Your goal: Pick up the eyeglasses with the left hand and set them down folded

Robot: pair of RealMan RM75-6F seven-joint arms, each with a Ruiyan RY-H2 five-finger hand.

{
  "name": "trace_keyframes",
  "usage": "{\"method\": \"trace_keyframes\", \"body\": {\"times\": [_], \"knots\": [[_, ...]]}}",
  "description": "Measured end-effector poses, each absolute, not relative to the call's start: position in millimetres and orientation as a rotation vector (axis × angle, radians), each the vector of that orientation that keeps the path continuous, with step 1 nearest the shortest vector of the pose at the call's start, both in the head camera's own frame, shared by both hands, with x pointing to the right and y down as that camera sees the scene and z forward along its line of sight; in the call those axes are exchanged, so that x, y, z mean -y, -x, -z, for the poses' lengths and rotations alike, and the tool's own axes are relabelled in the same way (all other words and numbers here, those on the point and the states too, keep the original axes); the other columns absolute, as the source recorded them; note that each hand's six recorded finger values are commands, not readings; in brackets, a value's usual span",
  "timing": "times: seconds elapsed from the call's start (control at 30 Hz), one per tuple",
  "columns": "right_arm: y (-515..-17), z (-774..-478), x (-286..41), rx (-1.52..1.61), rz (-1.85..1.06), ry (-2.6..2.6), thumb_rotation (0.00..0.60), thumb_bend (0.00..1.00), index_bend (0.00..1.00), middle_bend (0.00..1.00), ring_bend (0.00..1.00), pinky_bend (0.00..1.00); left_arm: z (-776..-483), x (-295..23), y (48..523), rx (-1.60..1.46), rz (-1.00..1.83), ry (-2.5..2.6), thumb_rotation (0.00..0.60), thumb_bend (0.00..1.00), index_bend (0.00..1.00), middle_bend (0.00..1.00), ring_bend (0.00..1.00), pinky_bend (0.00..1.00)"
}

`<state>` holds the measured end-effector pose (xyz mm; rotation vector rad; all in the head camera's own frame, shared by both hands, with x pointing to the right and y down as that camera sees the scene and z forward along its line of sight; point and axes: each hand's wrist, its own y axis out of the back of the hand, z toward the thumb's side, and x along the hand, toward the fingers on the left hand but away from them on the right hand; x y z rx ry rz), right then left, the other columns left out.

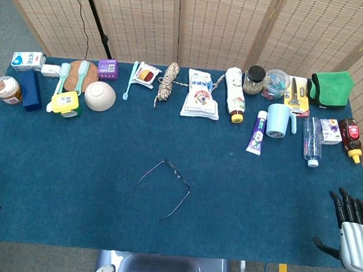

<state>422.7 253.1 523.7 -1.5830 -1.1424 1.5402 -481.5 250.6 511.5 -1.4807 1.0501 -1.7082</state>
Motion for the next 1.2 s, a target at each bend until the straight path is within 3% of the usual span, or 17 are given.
{"method": "trace_keyframes", "body": {"times": [0.77, 1.2], "knots": [[-423.9, -520.6, -255.1, 1.141, -1.557, 1.567, 0.600, 0.00, 0.01, 0.00, 0.00, 0.00, -523.1, -243.2, 476.1, -0.994, 1.689, 1.536, 0.546, 0.07, 0.03, 0.00, 0.00, 0.00], [-429.4, -519.4, -257.8, 1.144, -1.583, 1.547, 0.600, 0.00, 0.01, 0.00, 0.00, 0.00, -548.3, -206.8, 424.5, -0.803, 1.527, 1.682, 0.544, 0.07, 0.03, 0.00, 0.00, 0.00]]}}
